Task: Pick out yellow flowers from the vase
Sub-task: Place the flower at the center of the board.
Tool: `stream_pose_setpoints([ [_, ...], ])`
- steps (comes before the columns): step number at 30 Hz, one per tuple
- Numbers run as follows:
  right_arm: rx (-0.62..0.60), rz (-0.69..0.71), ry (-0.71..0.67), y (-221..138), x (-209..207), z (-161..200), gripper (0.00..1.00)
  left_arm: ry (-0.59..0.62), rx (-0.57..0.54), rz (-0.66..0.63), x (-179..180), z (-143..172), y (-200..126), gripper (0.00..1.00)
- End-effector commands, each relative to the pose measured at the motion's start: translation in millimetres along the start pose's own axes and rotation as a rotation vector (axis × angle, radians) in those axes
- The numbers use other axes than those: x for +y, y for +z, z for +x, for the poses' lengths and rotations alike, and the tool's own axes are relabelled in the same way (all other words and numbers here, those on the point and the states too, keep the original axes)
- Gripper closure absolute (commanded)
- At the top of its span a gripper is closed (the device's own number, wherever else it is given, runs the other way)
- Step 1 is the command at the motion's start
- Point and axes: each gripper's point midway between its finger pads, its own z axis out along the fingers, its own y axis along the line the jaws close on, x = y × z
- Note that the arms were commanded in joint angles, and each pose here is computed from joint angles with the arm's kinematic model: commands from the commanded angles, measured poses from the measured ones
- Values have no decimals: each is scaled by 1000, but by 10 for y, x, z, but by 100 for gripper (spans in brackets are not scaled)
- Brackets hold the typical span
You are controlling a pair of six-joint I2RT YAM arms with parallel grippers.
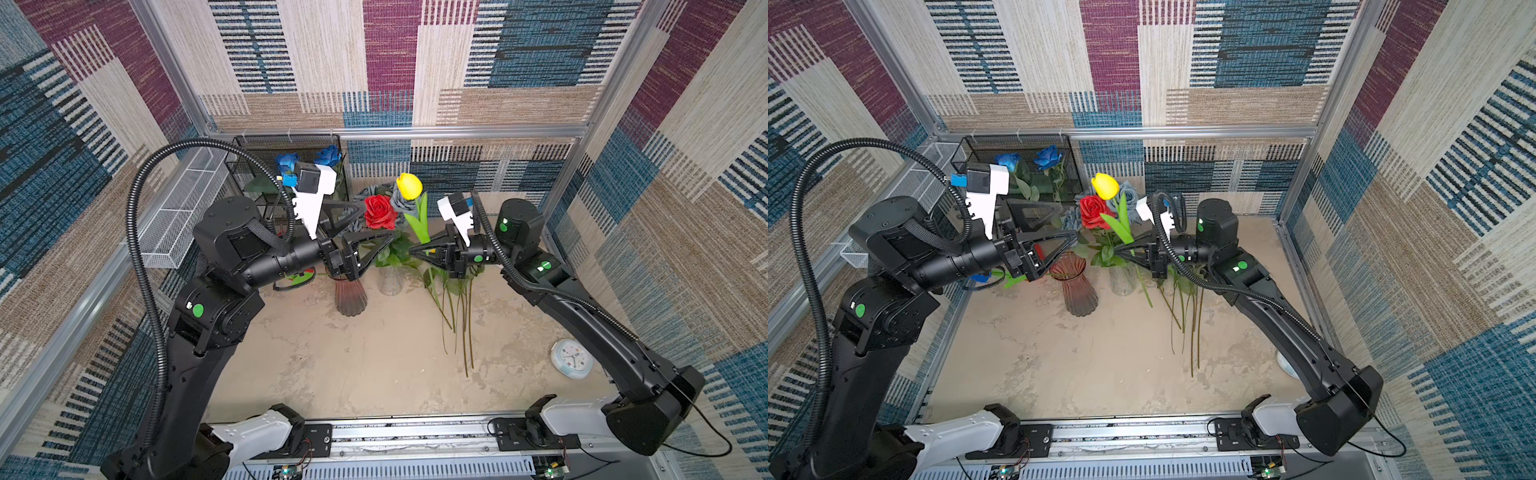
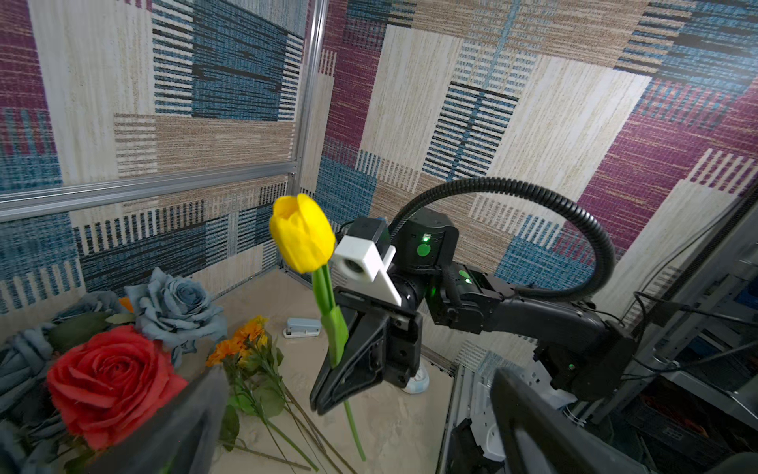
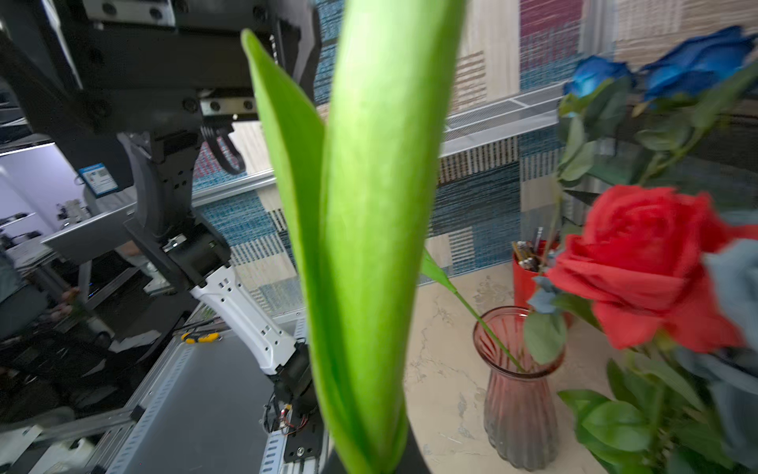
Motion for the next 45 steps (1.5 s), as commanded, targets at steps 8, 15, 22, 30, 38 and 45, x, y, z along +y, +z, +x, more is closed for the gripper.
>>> stream_pose_setpoints([
  [8, -145, 451, 283, -961, -1201, 146, 100, 47, -112, -249, 323, -8, -310, 1],
  [15, -95, 626, 523, -1275, -1830, 844, 100, 35, -91, -305, 412, 148, -389, 2],
  [22, -24, 736, 631, -1351, -2200, 1312, 100, 11, -67, -307, 474, 275, -328, 2],
  [30, 58, 820, 708, -1417, -2424, 1692, 100, 13, -63, -311, 491, 293, -317, 2],
  [38, 220, 840, 816, -1288, -2568, 2277, 100, 5, -54, -298, 495, 299, -262, 2],
  [45, 293, 850, 872, -1235, -2625, 2595, 100, 6, -45, -288, 493, 280, -216, 2],
])
